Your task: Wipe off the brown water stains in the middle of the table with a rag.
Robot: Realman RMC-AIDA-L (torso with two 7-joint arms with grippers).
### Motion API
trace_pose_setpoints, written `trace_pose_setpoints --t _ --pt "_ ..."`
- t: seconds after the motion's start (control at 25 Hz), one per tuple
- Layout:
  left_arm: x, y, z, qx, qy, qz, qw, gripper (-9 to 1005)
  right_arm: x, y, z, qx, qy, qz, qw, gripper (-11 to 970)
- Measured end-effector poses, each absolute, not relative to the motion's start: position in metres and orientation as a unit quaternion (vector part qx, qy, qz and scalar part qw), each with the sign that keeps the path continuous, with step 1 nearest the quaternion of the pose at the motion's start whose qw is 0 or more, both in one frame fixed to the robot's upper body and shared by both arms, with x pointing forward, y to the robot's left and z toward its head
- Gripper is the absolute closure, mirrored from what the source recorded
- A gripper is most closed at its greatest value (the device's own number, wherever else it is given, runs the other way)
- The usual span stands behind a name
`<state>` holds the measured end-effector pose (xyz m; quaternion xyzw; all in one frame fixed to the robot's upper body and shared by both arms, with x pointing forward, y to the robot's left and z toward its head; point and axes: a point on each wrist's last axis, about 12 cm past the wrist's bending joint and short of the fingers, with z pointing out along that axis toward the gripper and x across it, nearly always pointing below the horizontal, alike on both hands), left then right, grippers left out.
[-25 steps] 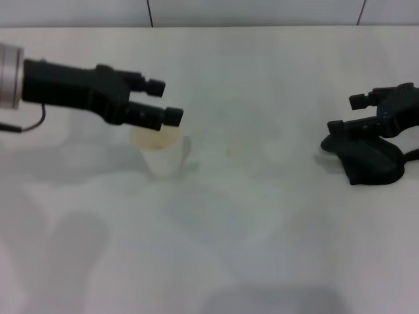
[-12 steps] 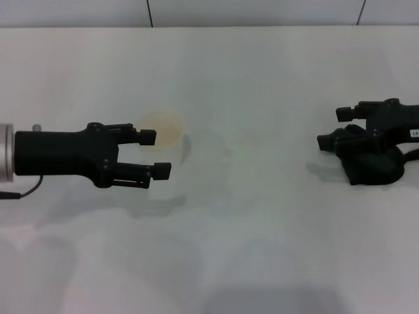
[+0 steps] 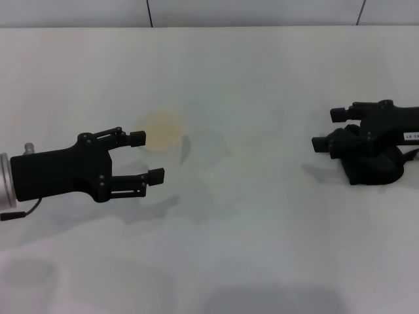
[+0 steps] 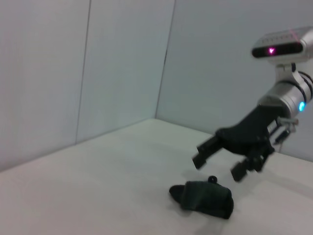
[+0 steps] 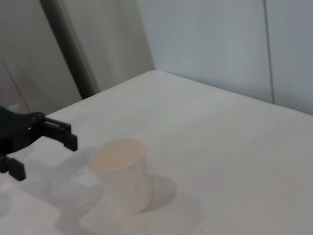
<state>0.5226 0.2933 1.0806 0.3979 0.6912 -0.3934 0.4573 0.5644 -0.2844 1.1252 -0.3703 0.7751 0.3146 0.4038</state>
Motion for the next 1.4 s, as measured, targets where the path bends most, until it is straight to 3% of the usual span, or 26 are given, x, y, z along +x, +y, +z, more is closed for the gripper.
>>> trace_pose_setpoints --t 0.36,0.68,1.4 --pt "0.525 0.292 1.082 0.404 0.686 -0.390 0.463 121 0.550 -0.271 1.100 -0.462 0.736 0.308 0.388 85" --pt "0.523 0.292 1.081 0.399 0.688 -0.398 0.457 121 0.555 -0.281 1.107 -0.431 0.733 0.300 0.433 85" --pt "0.517 0.296 1.079 0.389 0.701 -0.406 0.438 121 0.560 -0.285 1.102 -0.422 0.745 0.270 0.440 85"
